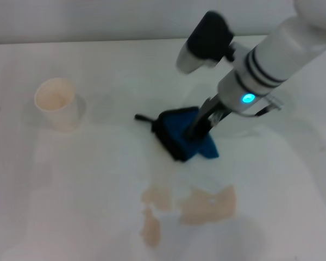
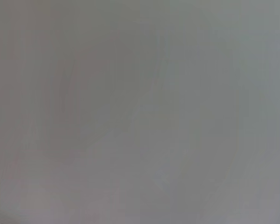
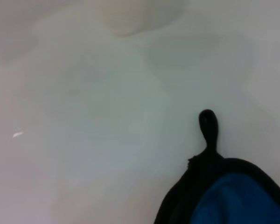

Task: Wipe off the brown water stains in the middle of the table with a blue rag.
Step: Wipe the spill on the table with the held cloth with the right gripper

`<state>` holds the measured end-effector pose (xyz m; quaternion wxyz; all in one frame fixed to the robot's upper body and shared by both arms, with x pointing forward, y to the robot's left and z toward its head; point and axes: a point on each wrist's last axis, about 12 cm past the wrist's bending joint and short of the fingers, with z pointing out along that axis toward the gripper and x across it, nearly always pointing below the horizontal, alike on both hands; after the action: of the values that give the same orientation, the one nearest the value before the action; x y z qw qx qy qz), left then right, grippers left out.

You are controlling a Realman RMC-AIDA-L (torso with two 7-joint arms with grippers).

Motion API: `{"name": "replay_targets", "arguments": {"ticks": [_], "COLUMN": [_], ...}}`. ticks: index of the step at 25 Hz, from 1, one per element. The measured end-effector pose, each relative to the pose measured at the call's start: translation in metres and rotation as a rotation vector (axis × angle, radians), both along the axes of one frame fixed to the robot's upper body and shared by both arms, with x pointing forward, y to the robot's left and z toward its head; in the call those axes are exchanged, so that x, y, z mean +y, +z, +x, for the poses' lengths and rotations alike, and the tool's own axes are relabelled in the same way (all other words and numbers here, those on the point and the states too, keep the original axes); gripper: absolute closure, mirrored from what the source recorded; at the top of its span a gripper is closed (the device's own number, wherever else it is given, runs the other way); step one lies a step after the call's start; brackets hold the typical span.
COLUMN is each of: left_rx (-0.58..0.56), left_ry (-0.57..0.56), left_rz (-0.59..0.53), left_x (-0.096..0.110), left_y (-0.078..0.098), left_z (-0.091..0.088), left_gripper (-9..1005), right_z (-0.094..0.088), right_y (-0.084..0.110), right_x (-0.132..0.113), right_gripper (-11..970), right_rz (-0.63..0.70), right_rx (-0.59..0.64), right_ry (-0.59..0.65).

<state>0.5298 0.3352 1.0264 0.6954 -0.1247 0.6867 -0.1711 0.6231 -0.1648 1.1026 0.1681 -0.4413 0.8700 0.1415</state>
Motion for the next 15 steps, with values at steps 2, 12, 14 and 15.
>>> {"name": "replay_targets", "arguments": {"ticks": [2,12,14,15], "left_rx": [-0.002,-0.013,-0.011,-0.012], "left_ry": [-0.001,-0.009,-0.01,-0.011], "left_rz": [0.001,0.001,0.001,0.001], "left_x": [0.0,-0.003,-0.003,-0.004], "left_y": [0.0,0.003,0.003,0.004], "left_z": [0.0,0.004,0.005,0.006], "left_gripper": [105,105,105,105], "right_z": [0.006,0.001,-0.002,-0.005], "right_y": [0.003,-0.002,-0.005,-0.006], "right_x": [-0.01,-0.012,-0.007,-0.004], "right_gripper": [899,899,899,899], "right_rz": [0.005,0.01,0.006,0.006], "right_rx": [-0.015,0.012,0.026,0.036], "right_ry": [-0.048,-0.057,-0.033,-0.022]}}
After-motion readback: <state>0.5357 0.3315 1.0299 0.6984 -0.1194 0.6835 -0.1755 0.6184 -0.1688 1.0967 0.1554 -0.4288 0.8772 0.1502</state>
